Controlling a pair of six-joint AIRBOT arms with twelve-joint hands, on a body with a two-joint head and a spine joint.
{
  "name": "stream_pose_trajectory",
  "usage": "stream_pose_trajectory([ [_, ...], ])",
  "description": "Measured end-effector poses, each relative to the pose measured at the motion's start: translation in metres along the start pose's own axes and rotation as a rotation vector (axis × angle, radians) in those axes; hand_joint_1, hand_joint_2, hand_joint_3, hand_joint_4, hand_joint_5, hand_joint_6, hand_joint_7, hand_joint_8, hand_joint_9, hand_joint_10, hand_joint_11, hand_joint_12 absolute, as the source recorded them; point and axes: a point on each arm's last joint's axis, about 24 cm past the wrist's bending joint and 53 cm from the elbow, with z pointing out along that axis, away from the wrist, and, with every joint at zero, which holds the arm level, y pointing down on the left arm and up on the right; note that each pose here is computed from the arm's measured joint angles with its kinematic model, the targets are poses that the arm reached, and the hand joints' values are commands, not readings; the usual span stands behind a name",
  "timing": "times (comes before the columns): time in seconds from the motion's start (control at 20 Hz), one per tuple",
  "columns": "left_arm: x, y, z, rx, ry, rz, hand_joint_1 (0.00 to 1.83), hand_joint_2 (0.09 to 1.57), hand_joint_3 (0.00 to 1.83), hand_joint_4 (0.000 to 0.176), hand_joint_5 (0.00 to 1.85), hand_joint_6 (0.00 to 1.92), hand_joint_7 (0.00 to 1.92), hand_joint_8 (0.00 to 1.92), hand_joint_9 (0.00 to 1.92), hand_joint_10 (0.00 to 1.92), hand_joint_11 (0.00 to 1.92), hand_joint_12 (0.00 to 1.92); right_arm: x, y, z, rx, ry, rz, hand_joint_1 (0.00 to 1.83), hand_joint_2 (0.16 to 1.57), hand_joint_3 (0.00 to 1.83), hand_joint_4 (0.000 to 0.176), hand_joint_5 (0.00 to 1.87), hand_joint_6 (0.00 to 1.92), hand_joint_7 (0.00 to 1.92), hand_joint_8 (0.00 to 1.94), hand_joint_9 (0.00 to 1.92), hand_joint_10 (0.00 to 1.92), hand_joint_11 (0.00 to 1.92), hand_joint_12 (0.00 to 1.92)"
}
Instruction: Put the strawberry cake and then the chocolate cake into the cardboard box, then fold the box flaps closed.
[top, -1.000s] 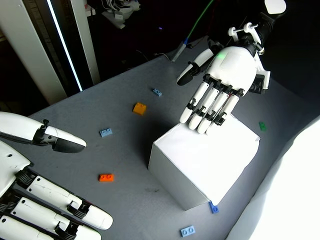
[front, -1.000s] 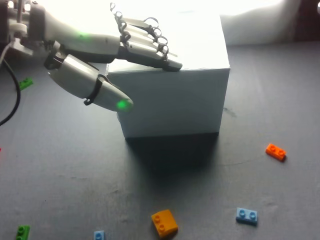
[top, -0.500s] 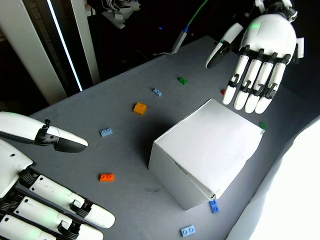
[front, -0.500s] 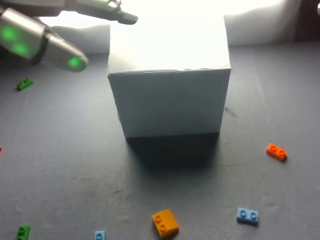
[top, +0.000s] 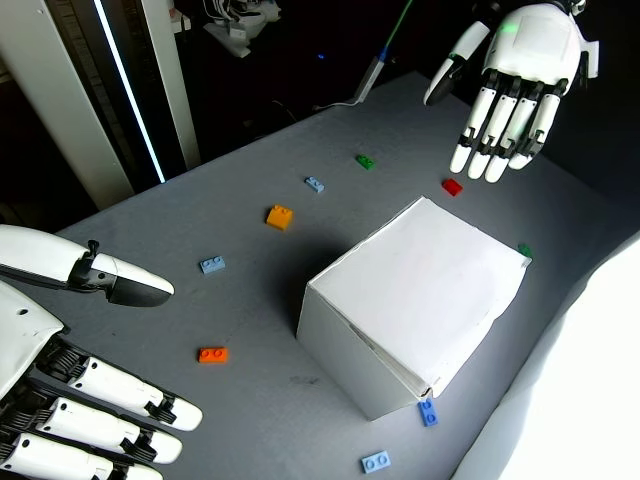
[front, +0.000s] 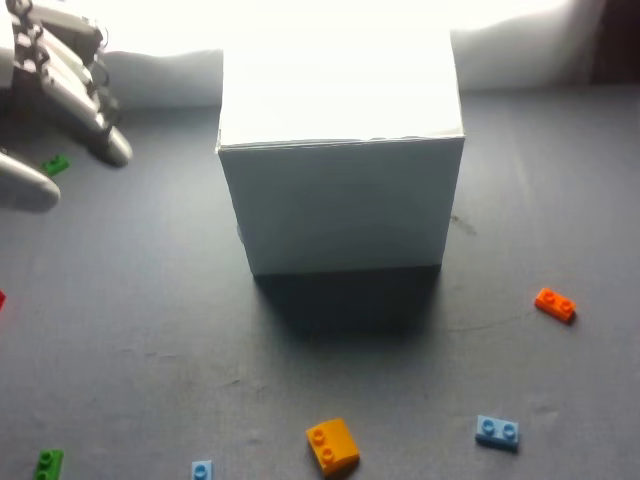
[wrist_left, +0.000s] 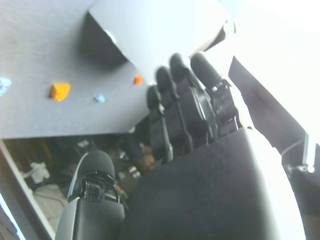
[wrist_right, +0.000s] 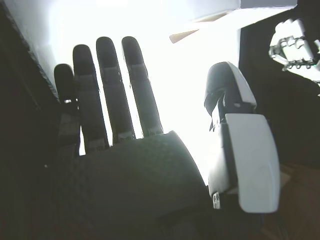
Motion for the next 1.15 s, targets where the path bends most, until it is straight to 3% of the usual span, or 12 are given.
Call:
stream_pose_trajectory([
  [0.1,0.006,-0.005,-0.004,0.008,0.008,-0.003,0.03,1.36,0.00,0.000,1.01,0.15,0.94,0.67,0.62,1.34,0.29,1.89,0.000,0.000,0.000,0.000,0.001,-0.001,0.00,1.23,0.00,0.000,1.08,0.11,1.16,0.08,0.76,1.02,0.39,1.74],
  [0.15,0.008,-0.005,-0.005,0.006,0.011,-0.008,0.09,1.37,0.00,0.000,1.01,0.35,0.93,0.94,0.66,1.50,0.35,1.92,0.000,0.000,0.000,0.000,0.001,-0.002,0.00,1.25,0.00,0.000,0.99,0.64,1.11,0.67,0.80,1.40,0.49,1.84],
  [0.2,0.013,-0.004,-0.006,0.000,0.022,-0.008,0.15,1.39,0.00,0.000,0.97,0.76,0.97,1.16,0.75,1.67,0.48,1.92,0.000,0.000,0.000,-0.001,0.001,-0.005,0.00,1.27,0.00,0.000,0.92,1.02,1.05,1.07,0.83,1.60,0.52,1.90],
  [0.25,0.017,-0.004,-0.007,-0.003,0.034,-0.006,0.21,1.42,0.01,0.000,0.93,1.22,1.03,1.32,0.87,1.76,0.61,1.92,0.000,0.000,0.000,-0.001,0.002,-0.007,0.00,1.36,0.02,0.000,0.95,1.26,1.11,1.45,0.97,1.81,0.67,1.92],
  [0.3,0.020,-0.004,-0.008,-0.004,0.039,-0.007,0.28,1.44,0.01,0.000,0.90,1.59,1.07,1.50,0.98,1.84,0.77,1.92,0.000,0.000,0.000,-0.002,0.002,-0.007,0.04,1.46,0.03,0.000,1.00,1.53,1.16,1.73,1.10,1.90,0.88,1.92],
  [0.35,0.022,-0.004,-0.011,-0.007,0.039,-0.008,0.30,1.46,0.01,0.000,0.90,1.72,1.08,1.60,1.03,1.90,0.87,1.92,0.000,0.001,0.000,-0.003,0.001,-0.008,0.11,1.49,0.02,0.000,1.02,1.62,1.17,1.82,1.16,1.92,0.99,1.92],
  [0.45,0.021,-0.003,-0.012,-0.010,0.036,-0.005,0.30,1.48,0.01,0.000,0.92,1.73,1.09,1.66,1.06,1.92,0.91,1.92,0.001,0.000,0.000,-0.002,0.002,-0.008,0.18,1.52,0.02,0.000,1.05,1.70,1.18,1.84,1.16,1.92,1.02,1.92],
  [0.5,0.023,-0.002,-0.012,-0.011,0.040,0.005,0.23,1.51,0.02,0.000,0.94,1.64,1.10,1.68,1.09,1.92,0.98,1.92,0.001,0.001,0.000,-0.003,0.003,-0.011,0.21,1.56,0.02,0.000,1.06,1.76,1.19,1.90,1.20,1.92,1.06,1.92],
  [0.65,0.028,0.001,-0.013,-0.025,0.062,0.023,0.14,1.53,0.01,0.000,0.92,1.68,1.09,1.73,1.09,1.92,1.01,1.92,0.001,0.001,0.000,-0.004,0.003,-0.014,0.23,1.56,0.01,0.000,1.08,1.78,1.18,1.90,1.20,1.92,1.08,1.92],
  [0.75,0.032,0.005,-0.014,-0.039,0.081,0.035,0.16,1.53,0.00,0.000,0.91,1.67,1.07,1.71,1.06,1.92,0.98,1.92,0.001,0.002,0.000,-0.006,0.004,-0.023,0.23,1.57,0.01,0.000,1.05,1.73,1.17,1.86,1.17,1.92,0.98,1.92],
  [1.0,0.032,0.005,-0.015,-0.038,0.076,0.028,0.21,1.52,0.00,0.000,0.85,1.64,1.02,1.69,1.01,1.92,0.95,1.92,0.006,0.006,0.002,-0.019,0.015,-0.053,0.30,1.54,0.00,0.000,1.02,1.77,1.15,1.90,1.15,1.92,0.99,1.92],
  [1.15,0.031,0.004,-0.015,-0.034,0.071,0.025,0.21,1.52,0.00,0.000,0.83,1.65,0.97,1.74,0.96,1.92,0.92,1.92,0.005,0.006,0.002,-0.022,0.015,-0.073,0.25,1.54,0.00,0.000,1.01,1.79,1.15,1.91,1.15,1.92,1.04,1.92],
])
